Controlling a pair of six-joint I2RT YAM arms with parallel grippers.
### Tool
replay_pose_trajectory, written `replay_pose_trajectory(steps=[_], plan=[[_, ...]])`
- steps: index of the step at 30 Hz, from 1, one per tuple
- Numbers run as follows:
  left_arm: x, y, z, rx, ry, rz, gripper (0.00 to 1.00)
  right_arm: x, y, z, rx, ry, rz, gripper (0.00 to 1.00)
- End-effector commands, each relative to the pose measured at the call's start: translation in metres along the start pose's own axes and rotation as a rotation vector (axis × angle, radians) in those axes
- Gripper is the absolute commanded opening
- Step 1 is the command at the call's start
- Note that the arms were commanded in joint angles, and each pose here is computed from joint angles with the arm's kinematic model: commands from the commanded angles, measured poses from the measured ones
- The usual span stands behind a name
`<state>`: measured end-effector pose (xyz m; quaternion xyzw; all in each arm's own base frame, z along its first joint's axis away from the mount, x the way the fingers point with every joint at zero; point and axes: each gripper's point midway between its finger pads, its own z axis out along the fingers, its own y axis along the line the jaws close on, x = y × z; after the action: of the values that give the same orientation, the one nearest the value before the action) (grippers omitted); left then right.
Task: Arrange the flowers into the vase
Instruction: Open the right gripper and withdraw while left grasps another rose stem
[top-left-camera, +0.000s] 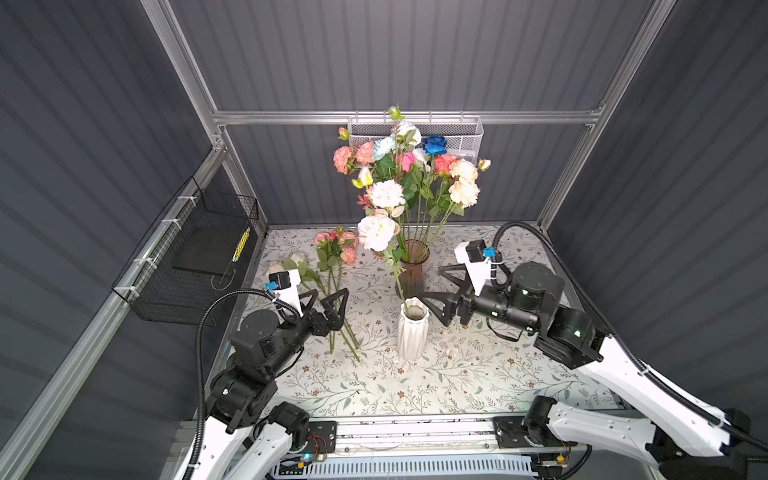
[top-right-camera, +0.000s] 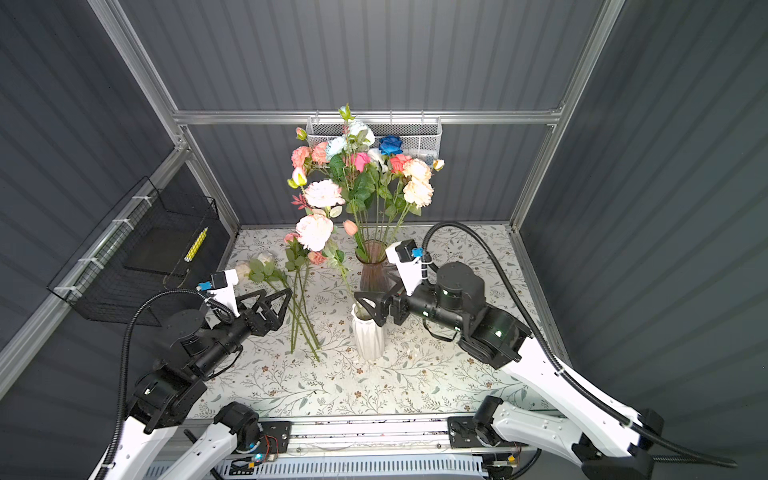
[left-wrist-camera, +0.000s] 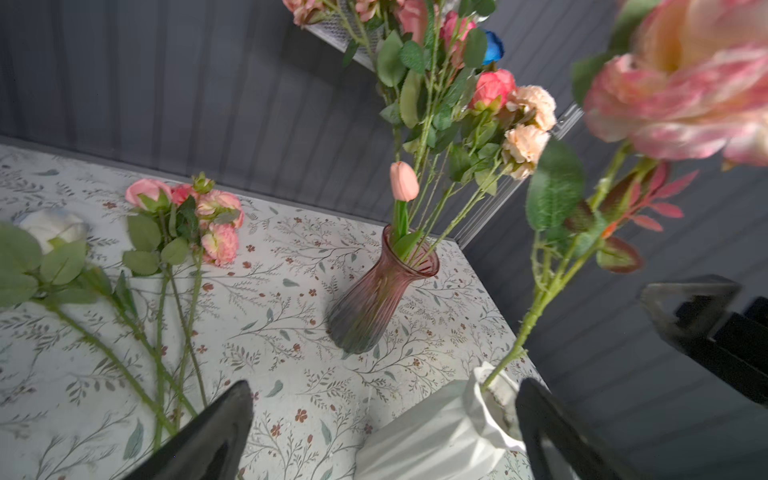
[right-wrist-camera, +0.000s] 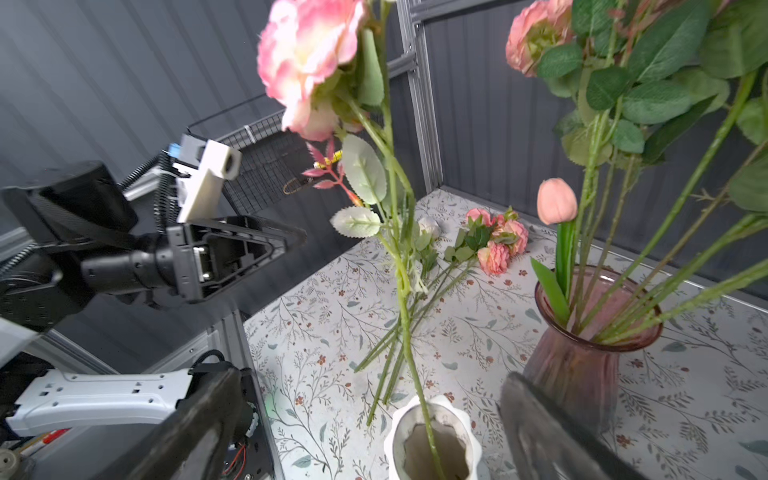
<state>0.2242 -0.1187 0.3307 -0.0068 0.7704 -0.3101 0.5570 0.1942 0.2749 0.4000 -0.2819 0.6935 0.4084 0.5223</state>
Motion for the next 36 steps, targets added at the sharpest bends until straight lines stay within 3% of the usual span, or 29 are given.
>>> replay_pose_trajectory(steps=[1, 3, 8, 11, 15, 20, 23, 28, 36], plan=[[0.013, 0.031, 0.008, -0.157, 0.032, -0.038, 1.00, 0.002, 0.004, -0.015, -0.022, -0.049, 0.060, 0.99], [0.025, 0.045, 0.018, -0.221, 0.074, -0.031, 0.99, 0.006, -0.001, -0.027, 0.001, -0.081, 0.085, 0.99], [0.067, 0.080, 0.061, -0.369, 0.243, -0.008, 0.82, 0.019, -0.011, -0.053, 0.048, -0.143, 0.098, 0.99], [0.090, 0.100, 0.090, -0.413, 0.319, -0.051, 0.73, 0.028, -0.014, -0.062, 0.065, -0.135, 0.103, 0.99], [0.104, 0.134, 0.129, -0.415, 0.351, -0.168, 0.56, 0.037, -0.017, -0.068, 0.082, -0.118, 0.116, 0.99], [0.122, 0.168, 0.165, -0.525, 0.424, -0.123, 0.40, 0.047, -0.024, -0.074, 0.113, -0.105, 0.130, 0.99], [0.132, 0.185, 0.180, -0.576, 0.449, -0.121, 0.36, 0.051, -0.024, -0.077, 0.114, -0.103, 0.130, 0.99], [0.138, 0.185, 0.199, -0.540, 0.472, -0.120, 0.31, 0.055, -0.029, -0.088, 0.148, -0.108, 0.127, 0.99], [0.160, 0.203, 0.173, -0.646, 0.526, -0.125, 0.29, 0.053, -0.031, -0.103, 0.169, -0.141, 0.113, 0.99]])
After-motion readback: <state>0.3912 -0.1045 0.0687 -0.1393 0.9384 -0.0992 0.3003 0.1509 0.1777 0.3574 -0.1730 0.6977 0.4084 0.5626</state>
